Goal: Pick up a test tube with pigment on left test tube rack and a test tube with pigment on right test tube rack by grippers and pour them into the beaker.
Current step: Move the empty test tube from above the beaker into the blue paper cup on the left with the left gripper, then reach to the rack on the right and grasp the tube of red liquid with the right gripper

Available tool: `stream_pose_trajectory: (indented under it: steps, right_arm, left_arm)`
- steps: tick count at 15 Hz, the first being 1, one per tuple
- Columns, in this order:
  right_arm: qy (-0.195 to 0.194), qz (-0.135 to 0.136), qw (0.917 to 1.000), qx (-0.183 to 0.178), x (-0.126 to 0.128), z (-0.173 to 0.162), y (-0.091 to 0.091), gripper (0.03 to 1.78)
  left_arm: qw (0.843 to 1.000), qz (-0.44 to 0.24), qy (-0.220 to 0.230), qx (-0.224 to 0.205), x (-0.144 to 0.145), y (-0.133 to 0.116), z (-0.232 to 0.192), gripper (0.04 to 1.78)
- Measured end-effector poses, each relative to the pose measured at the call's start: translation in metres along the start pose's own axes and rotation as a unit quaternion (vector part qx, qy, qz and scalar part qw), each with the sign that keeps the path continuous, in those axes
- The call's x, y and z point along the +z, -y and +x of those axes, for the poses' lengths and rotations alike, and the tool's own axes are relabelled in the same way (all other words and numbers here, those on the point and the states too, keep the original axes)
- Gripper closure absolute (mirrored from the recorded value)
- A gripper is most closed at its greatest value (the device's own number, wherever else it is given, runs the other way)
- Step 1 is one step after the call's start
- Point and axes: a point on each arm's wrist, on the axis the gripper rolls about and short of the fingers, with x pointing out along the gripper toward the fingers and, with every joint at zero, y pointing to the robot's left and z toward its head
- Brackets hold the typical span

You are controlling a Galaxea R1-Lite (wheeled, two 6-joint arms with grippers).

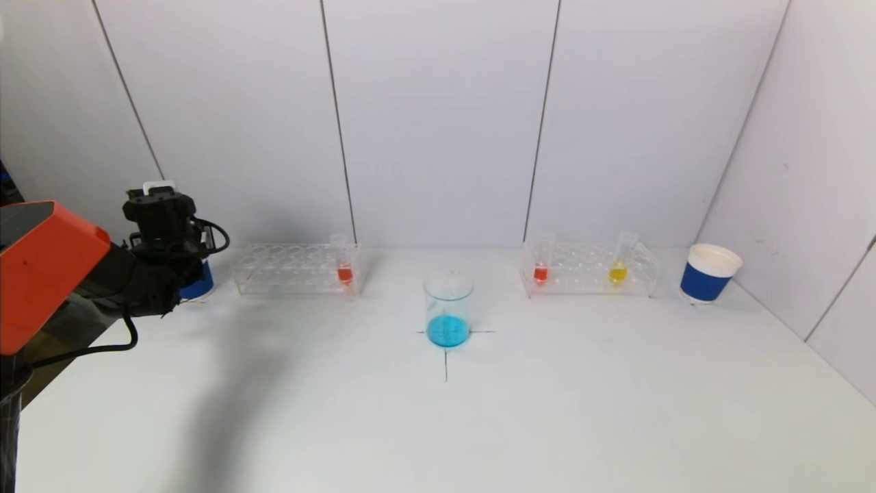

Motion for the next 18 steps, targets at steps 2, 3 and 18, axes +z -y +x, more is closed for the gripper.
stream_pose_trajectory:
  steps: [2,3,18]
  right_arm:
    - [0.000,0.000,1.0000,0.000,0.000,0.000,0.000,0.04]
    - [0.000,0.000,1.0000,0.000,0.000,0.000,0.000,0.04]
    - [0.000,0.000,1.0000,0.000,0.000,0.000,0.000,0.04]
  left_arm:
    - [1.000,-0.001,0.000,0.000,0.000,0.000,0.000,1.26]
    - [1.000,-0.001,0.001,0.000,0.000,0.000,0.000,1.16]
    - [0.999,-0.015,0.032,-0.025,0.057,-0.013,-0.028,0.06]
